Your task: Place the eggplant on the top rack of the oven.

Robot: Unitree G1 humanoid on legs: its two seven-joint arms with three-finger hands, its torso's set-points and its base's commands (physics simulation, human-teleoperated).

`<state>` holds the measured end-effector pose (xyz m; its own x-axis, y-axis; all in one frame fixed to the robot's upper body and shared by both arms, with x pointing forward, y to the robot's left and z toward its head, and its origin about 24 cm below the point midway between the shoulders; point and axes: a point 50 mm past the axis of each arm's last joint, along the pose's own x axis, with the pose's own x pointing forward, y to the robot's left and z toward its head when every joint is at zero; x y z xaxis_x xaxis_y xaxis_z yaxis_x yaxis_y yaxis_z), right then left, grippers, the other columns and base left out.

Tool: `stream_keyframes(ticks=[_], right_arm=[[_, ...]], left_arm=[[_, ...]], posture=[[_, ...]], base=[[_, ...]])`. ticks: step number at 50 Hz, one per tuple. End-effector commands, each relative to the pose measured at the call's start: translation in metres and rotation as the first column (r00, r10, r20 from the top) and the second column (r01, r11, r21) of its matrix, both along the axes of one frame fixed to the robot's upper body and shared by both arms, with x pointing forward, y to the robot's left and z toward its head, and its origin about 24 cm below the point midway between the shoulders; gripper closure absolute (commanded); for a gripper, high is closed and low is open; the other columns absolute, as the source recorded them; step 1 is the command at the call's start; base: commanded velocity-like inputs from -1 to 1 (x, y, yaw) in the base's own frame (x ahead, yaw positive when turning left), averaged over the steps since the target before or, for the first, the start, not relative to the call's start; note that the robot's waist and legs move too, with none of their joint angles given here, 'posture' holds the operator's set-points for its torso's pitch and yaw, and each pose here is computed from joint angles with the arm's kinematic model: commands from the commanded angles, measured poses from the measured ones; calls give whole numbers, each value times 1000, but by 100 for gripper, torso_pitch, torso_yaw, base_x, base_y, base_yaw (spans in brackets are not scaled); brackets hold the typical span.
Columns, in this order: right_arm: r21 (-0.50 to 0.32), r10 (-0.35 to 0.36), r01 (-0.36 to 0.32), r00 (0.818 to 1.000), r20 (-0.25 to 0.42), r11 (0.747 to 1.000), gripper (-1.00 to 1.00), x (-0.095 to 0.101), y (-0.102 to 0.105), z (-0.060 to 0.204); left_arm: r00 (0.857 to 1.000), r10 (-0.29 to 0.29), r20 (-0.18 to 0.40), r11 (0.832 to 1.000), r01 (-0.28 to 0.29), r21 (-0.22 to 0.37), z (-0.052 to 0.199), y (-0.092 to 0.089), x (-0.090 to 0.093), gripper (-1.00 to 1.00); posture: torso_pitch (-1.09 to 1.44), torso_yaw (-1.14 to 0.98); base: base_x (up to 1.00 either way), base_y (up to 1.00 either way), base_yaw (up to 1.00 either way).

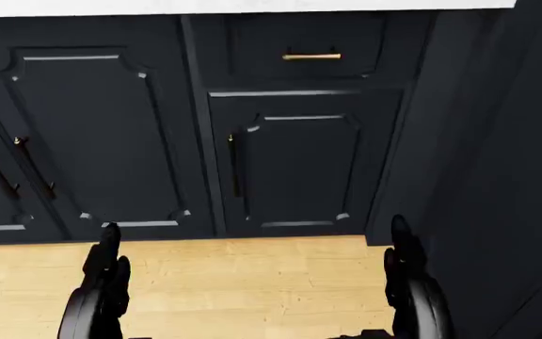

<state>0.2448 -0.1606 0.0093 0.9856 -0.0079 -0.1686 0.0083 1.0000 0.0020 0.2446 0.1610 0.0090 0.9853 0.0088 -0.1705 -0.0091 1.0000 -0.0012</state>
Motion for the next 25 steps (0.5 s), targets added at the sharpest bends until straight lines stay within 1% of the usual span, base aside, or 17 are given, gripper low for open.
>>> stream_keyframes(ticks=[1,6,10,11,14,16,18,20,21,22,25], right_arm=[[-14,9,-7,983,185,1000,-100,9,0,35],[-23,12,-8,982,188,1000,-100,9,0,34],[-22,12,-8,982,190,1000,-100,10,0,34],[-20,11,-7,981,192,1000,-100,10,1,35],[-18,-11,15,978,207,1000,-100,10,0,37],[-22,-14,19,977,211,1000,-100,11,0,37],[-46,0,10,978,210,999,-100,12,2,37],[-50,10,0,978,208,999,-100,13,3,41],[-74,1,14,978,209,997,-100,14,1,45],[-66,2,12,978,210,998,-100,15,0,48],[-79,1,16,978,210,997,-100,16,-3,60]], left_arm=[[985,-7,173,1000,9,-9,33,-2,9,-100],[984,-9,178,1000,11,-13,32,-1,9,-100],[983,-2,186,1000,5,-15,36,-1,10,-100],[981,5,192,1000,-4,-10,37,0,10,-100],[981,10,195,1000,-9,-5,34,1,11,-100],[981,15,195,1000,-15,-3,36,1,11,-100],[981,28,191,1000,-25,-18,40,2,15,-100],[980,37,194,999,-33,-26,41,4,19,-100],[980,36,196,999,-32,-24,43,4,19,-100],[979,36,198,999,-32,-25,44,5,20,-100],[978,41,205,999,-36,-29,50,6,23,-100]], posture=[[0,0],[0,0],[0,0],[0,0],[0,0],[0,0],[0,0],[0,0],[0,0],[0,0],[0,0]], base=[[0,0,0],[0,0,0],[0,0,0],[0,0,0],[0,0,0],[0,0,0],[0,0,0],[0,0,0],[0,0,0],[0,0,0],[0,0,0]])
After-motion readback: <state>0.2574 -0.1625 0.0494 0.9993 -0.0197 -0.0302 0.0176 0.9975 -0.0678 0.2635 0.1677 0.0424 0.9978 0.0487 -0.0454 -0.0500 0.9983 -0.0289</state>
